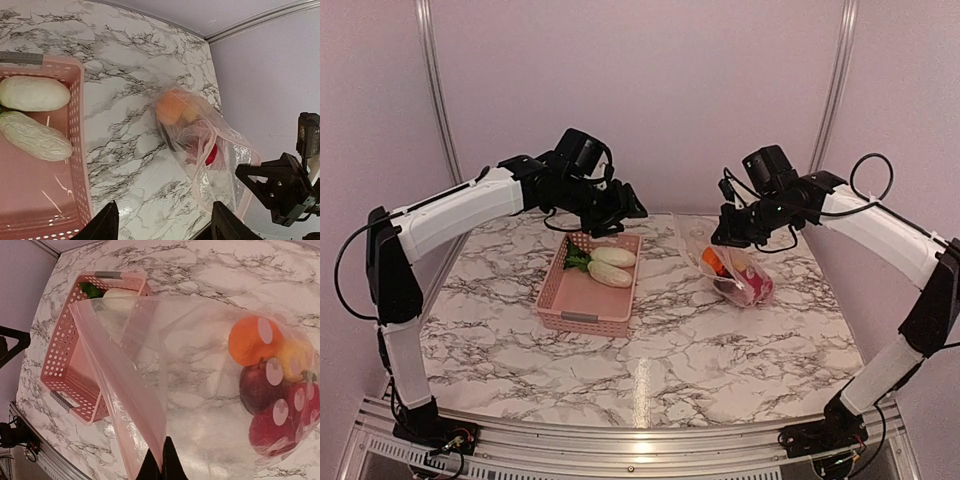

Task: Place the food in the zip-top bag and seal the zipper
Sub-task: Adjust the zipper food storage bag at the center of the board, then pick up the fake vegetable from the bin.

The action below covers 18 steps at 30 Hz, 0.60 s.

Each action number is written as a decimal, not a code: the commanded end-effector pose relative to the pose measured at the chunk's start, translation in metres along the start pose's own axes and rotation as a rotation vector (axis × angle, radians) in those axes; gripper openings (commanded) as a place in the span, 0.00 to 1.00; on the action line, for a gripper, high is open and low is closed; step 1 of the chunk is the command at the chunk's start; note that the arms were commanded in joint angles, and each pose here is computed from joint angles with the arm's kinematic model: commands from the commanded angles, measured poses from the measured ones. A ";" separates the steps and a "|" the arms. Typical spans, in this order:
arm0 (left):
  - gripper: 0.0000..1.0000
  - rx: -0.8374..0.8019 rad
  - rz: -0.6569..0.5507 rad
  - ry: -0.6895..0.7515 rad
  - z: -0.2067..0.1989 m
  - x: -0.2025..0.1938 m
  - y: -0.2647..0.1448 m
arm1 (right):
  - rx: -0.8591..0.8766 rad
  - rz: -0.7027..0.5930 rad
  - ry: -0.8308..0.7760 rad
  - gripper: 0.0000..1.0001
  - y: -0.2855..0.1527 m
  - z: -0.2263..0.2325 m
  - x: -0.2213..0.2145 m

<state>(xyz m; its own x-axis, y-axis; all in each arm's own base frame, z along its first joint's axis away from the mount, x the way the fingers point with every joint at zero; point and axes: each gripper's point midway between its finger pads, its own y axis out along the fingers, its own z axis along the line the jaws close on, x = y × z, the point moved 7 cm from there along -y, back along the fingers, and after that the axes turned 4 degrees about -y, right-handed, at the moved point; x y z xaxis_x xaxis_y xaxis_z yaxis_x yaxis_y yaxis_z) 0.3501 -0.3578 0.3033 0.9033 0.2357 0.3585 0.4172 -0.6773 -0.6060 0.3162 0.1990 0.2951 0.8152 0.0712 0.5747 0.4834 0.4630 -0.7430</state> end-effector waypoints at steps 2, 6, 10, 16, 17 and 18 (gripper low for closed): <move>0.72 0.274 -0.034 0.056 0.065 -0.002 -0.021 | 0.112 -0.054 -0.005 0.00 0.008 0.020 0.007; 0.77 0.368 -0.017 0.070 0.095 -0.008 -0.018 | 0.131 -0.048 -0.014 0.00 0.010 0.024 0.009; 0.77 0.458 0.007 0.047 0.126 -0.009 -0.005 | 0.145 -0.033 -0.021 0.00 0.011 0.026 0.009; 0.80 0.488 -0.063 -0.100 0.141 -0.005 0.007 | 0.145 -0.027 -0.026 0.00 0.010 0.027 0.009; 0.80 0.473 -0.092 -0.133 0.141 -0.004 0.008 | 0.143 -0.025 -0.024 0.00 0.010 0.026 0.008; 0.80 0.450 -0.121 -0.165 0.142 -0.003 0.009 | 0.142 -0.026 -0.021 0.00 0.010 0.026 0.008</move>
<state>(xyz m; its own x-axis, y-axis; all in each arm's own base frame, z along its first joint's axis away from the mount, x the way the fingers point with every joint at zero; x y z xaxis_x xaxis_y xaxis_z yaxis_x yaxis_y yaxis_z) 0.3590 -0.2703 0.2062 0.8892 0.2877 0.3556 0.4366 -0.3016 -0.8476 0.3164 0.2226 0.2871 0.8149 0.0841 0.5735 0.4363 0.5625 -0.7023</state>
